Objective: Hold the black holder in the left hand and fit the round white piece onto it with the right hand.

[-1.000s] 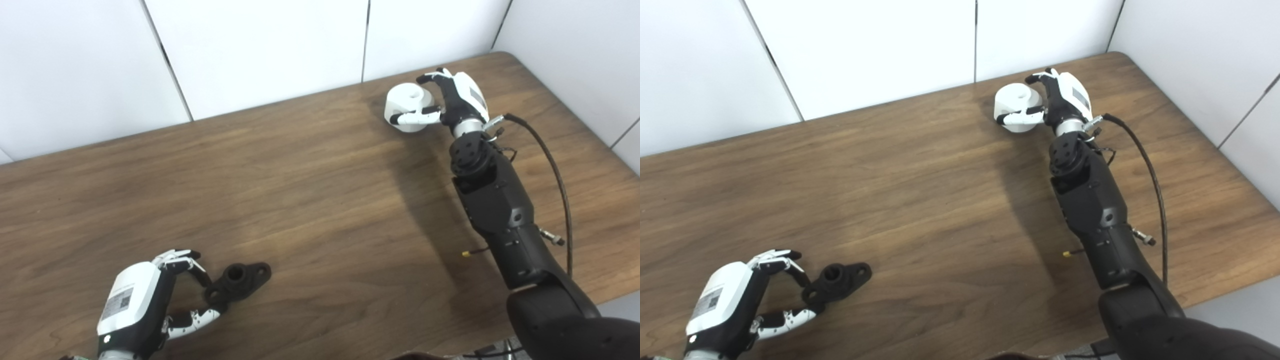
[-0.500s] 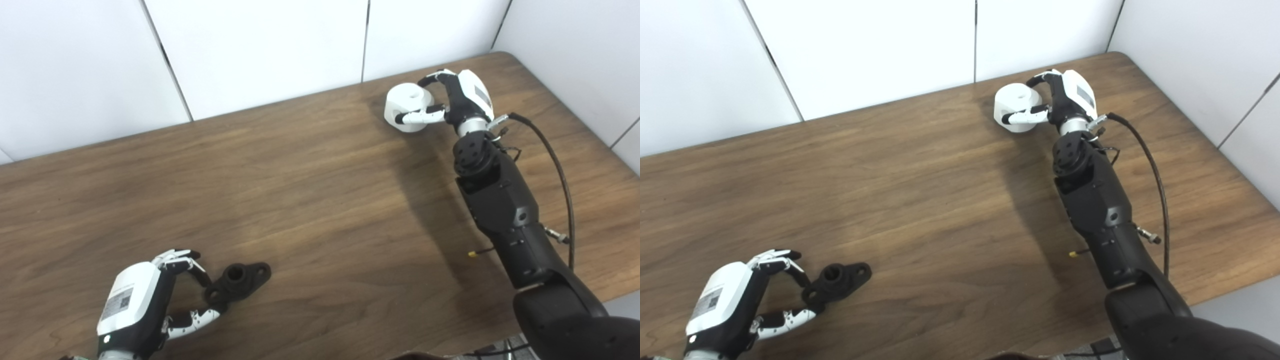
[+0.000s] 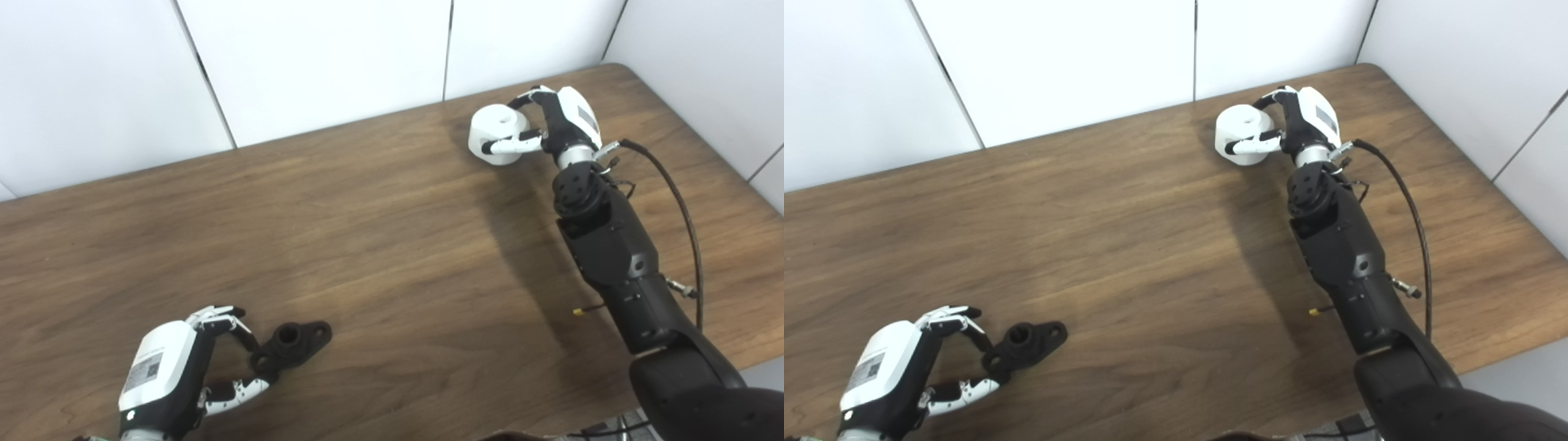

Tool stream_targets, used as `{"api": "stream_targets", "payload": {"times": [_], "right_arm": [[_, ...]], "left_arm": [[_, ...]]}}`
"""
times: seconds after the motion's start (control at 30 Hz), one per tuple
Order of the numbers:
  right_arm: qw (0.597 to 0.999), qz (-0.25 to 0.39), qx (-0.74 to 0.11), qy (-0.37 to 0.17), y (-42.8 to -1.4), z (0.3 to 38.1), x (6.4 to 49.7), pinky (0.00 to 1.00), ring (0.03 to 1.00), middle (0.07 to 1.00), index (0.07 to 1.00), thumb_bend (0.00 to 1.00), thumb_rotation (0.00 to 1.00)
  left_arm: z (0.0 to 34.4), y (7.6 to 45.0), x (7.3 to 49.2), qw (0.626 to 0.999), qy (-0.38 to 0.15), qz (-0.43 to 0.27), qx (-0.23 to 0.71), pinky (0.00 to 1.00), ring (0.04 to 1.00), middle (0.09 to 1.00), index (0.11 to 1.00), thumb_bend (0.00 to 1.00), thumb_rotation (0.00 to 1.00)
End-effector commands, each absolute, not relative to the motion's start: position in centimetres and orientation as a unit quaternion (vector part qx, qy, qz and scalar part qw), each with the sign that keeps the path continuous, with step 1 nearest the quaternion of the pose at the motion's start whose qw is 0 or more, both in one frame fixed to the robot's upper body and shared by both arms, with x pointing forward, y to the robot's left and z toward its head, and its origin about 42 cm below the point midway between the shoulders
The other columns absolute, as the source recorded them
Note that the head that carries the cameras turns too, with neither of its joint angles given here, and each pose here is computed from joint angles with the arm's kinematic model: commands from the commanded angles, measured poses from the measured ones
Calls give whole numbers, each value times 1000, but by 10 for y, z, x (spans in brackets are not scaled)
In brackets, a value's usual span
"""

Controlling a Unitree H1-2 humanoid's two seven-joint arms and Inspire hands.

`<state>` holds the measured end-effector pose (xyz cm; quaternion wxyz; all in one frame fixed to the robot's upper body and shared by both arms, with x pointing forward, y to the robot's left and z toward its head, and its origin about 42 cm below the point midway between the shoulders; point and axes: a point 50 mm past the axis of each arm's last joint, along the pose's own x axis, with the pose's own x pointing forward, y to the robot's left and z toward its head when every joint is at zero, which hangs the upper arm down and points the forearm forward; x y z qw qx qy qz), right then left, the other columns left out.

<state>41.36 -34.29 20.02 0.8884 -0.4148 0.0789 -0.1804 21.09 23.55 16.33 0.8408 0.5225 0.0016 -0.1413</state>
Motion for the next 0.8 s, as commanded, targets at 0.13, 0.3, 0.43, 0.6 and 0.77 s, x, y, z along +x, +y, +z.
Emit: {"api": "stream_targets", "payload": {"times": [0.13,0.3,0.43,0.6,0.77], "right_arm": [[879,-194,-435,36,-348,222,419,800,946,913,641,901,257],[878,-192,-438,33,-347,222,419,801,943,912,633,885,248],[877,-190,-440,34,-346,221,419,807,947,915,632,884,250],[876,-190,-442,35,-345,220,419,811,944,907,626,890,251],[875,-189,-444,34,-344,219,419,809,942,904,620,880,244]], "left_arm": [[149,249,202,831,57,-154,532,780,856,793,488,518,44],[150,249,201,832,56,-152,530,775,852,789,487,519,44],[149,249,201,831,57,-153,532,779,855,791,488,518,44],[151,249,201,831,57,-153,532,780,856,795,488,518,44],[151,249,201,831,57,-154,531,781,858,795,488,518,44]]}}
